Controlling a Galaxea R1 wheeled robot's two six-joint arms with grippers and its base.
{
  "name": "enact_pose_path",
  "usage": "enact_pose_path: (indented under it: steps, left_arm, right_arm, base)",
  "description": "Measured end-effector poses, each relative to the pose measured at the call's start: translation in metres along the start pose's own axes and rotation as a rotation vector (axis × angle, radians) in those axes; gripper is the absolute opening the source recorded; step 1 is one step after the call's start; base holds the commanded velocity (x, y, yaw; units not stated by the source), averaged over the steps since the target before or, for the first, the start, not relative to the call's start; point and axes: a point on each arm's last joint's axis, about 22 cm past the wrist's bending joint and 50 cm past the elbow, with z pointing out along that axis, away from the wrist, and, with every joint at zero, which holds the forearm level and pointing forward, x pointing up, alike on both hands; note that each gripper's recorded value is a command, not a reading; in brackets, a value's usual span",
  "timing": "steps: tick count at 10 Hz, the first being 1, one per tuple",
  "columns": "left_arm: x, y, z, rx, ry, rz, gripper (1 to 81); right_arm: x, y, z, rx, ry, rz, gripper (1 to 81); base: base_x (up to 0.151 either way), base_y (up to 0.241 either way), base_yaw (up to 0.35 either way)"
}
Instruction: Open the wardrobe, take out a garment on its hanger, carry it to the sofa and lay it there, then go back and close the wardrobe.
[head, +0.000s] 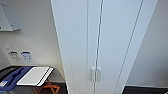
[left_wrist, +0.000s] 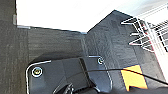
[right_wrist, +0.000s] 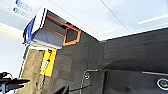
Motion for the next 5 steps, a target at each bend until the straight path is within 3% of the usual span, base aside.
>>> enact_pose_path:
  steps: [3,5]
  left_arm:
    - [0.103,0.016,-0.026,-0.033,0.117,0.146,81.1]
    - [0.17,0.025,-0.045,-0.034,0.194,0.238,81.1]
  right_arm:
    - [0.08,-0.051,-0.005,0.071,0.049,-0.121,81.1]
    - [0.132,-0.072,-0.01,0.074,0.077,-0.211,81.1]
  base:
    - [0.0,0.0,0.0]
    - [0.0,0.0,0.0]
